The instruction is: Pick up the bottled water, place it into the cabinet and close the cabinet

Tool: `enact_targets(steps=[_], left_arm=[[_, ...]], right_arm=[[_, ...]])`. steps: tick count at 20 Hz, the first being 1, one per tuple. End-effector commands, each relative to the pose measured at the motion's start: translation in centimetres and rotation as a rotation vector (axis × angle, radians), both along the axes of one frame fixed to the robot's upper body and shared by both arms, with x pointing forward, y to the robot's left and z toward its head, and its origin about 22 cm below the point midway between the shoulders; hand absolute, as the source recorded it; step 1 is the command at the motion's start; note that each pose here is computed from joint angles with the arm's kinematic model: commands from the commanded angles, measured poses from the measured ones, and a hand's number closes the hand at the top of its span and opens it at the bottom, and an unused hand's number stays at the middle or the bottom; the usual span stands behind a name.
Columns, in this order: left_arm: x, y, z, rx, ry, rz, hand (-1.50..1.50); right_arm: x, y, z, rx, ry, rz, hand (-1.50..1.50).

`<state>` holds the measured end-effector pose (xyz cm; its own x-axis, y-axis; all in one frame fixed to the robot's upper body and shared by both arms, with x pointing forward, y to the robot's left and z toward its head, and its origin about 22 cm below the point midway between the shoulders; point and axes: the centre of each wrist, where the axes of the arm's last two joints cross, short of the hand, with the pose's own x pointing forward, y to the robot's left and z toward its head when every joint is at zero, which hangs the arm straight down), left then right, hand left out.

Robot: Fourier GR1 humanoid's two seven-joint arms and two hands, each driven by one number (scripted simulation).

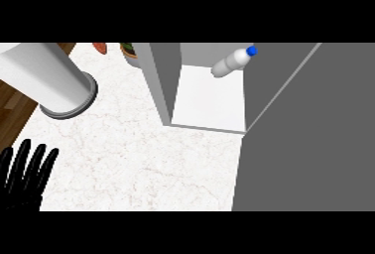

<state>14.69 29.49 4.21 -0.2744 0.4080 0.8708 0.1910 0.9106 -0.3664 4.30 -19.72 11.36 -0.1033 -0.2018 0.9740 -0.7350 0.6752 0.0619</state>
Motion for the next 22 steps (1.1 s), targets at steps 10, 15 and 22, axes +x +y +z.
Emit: enact_targets(steps=[10,15,22], left_arm=[[0.2,2.0,1.6,0.028,-0.038,-0.101,-1.5],[0.4,2.6,2.0,0.038,-0.038,-0.127,-1.5],[0.7,3.3,2.1,0.051,-0.034,-0.125,-1.5]], right_arm=[[1.4,2.7,1.7,-0.052,-0.099,0.269,1.5],[2.5,2.1,2.0,-0.167,-0.169,0.307,1.5],[3.6,2.1,2.8,-0.214,-0.26,0.364,1.5]])
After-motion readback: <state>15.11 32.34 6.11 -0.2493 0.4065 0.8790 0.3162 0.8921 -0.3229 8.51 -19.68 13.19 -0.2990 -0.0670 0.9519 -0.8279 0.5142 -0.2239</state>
